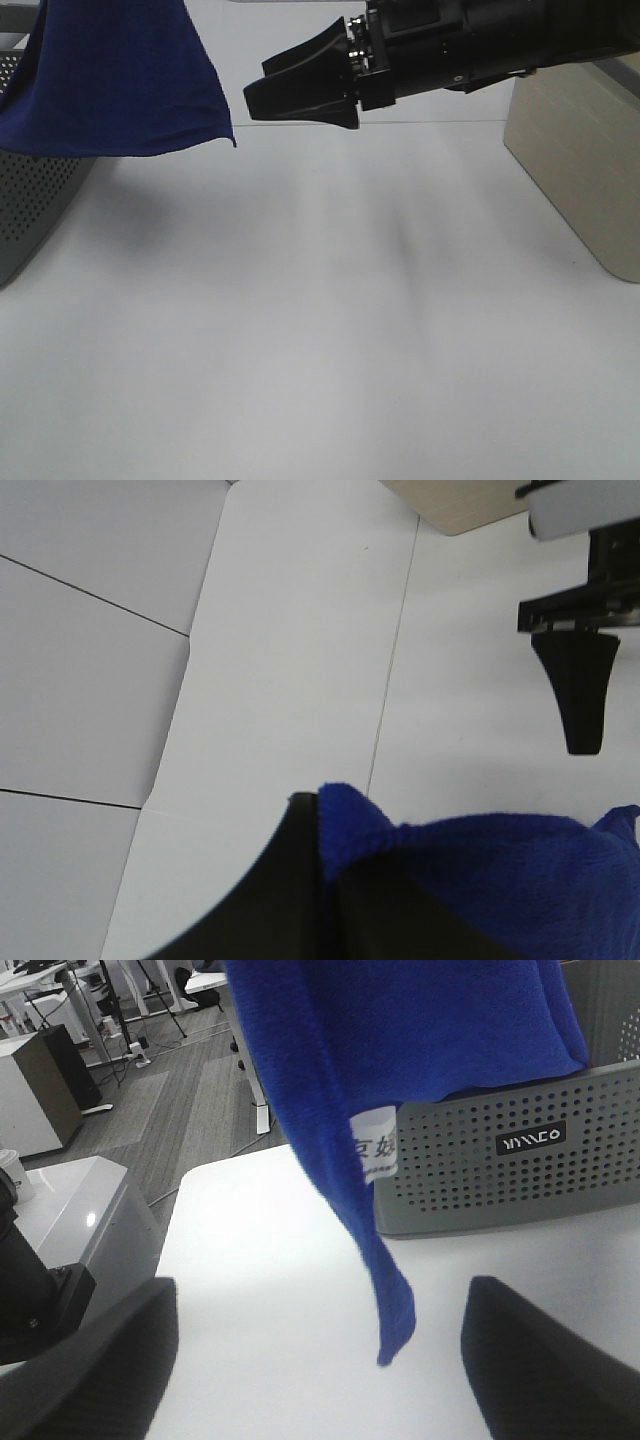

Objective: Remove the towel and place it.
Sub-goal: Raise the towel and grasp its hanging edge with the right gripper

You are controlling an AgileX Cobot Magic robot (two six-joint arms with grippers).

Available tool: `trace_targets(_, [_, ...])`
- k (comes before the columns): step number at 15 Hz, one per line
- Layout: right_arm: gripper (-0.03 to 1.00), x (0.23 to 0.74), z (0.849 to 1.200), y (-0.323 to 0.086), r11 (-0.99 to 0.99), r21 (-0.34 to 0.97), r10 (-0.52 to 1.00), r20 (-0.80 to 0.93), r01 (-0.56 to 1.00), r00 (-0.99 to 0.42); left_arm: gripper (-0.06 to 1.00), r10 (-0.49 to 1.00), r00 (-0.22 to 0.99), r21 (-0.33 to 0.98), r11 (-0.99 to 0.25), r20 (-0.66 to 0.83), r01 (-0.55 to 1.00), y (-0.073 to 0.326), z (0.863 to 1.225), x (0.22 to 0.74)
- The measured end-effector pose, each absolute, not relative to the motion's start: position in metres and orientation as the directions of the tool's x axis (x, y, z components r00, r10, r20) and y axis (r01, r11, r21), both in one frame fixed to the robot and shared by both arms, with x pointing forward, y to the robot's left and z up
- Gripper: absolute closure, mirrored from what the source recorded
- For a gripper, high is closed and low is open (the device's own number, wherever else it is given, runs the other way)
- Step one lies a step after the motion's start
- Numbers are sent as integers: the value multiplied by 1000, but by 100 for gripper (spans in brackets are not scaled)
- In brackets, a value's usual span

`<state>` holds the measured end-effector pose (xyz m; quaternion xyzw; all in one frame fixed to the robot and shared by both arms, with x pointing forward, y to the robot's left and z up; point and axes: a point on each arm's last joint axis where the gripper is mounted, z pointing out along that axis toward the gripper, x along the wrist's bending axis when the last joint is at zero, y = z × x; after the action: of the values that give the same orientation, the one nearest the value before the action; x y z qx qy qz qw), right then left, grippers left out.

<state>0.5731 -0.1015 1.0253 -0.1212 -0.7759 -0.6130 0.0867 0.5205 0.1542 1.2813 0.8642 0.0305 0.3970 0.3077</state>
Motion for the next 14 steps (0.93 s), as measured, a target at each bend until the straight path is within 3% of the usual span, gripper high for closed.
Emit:
trace_targets(4, [20, 589, 1017, -81, 181, 930, 37, 317, 319, -948, 94, 310, 690, 587, -783, 654, -205, 150, 1282, 522])
trace_targets(11, [21, 568, 1019, -46, 167, 945, -82, 297, 281, -951, 94, 327, 712, 635, -742, 621, -213, 143, 1279, 525])
trace_targets(14, [29, 573, 1017, -50, 179, 944, -48, 291, 278, -956, 94, 327, 713, 636, -742, 621, -214, 143, 1279, 525])
